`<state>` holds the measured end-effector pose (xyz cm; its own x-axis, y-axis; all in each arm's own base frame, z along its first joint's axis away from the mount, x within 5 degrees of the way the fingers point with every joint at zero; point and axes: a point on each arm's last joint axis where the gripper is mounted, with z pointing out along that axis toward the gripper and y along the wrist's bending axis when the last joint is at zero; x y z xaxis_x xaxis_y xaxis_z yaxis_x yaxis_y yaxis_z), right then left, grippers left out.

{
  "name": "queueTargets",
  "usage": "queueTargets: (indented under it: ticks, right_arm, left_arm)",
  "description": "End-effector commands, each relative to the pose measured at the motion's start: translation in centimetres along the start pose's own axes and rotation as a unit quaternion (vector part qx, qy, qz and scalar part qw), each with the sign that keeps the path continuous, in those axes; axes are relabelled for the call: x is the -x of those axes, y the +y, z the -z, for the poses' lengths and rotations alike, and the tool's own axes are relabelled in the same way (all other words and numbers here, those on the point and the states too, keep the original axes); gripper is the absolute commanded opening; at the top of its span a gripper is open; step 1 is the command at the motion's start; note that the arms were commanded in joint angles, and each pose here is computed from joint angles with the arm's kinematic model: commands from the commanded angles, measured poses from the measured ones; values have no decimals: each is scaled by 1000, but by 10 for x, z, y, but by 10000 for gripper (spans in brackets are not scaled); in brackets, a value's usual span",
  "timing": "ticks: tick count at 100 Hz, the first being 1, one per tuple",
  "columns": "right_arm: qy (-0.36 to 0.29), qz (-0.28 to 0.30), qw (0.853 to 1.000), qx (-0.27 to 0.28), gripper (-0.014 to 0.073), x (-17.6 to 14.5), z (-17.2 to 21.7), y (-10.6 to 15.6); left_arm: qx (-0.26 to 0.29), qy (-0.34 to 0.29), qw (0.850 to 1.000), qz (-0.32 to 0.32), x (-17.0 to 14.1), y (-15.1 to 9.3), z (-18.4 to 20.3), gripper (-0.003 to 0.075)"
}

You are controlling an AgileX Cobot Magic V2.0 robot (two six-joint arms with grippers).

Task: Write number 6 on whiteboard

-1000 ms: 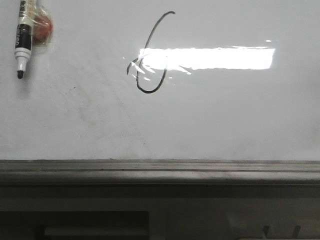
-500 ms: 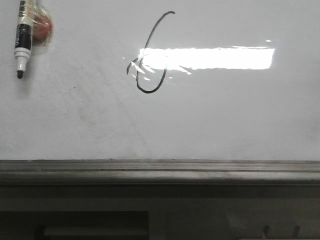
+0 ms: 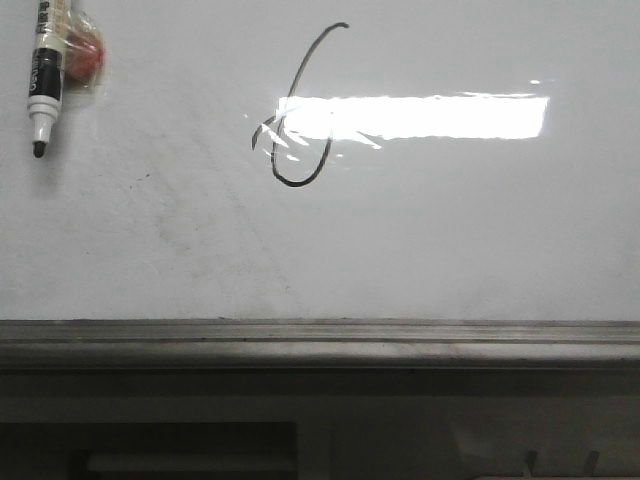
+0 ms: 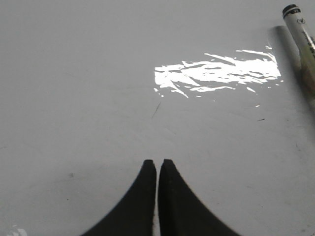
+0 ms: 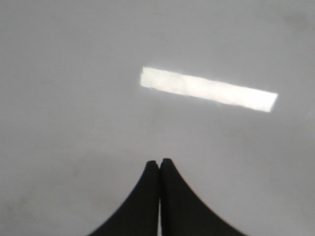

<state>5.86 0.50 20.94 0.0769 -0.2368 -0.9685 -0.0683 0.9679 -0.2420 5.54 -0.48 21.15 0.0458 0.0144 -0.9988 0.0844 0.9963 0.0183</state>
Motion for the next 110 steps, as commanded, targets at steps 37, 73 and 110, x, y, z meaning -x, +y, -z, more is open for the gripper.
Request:
queueTargets:
  ticks: [37, 73, 110]
  right_arm:
    - [12, 21, 999, -22, -65, -9, 4, -1]
    - [22, 22, 999, -20, -65, -11, 4, 0]
    - [22, 22, 999, -20, -65, -11, 4, 0]
  left_arm:
    - [0, -28, 1000, 9, -8, 0, 1, -20]
    - [0, -28, 1000, 9, -8, 0, 1, -20]
    - [0, -28, 1000, 9, -8, 0, 1, -20]
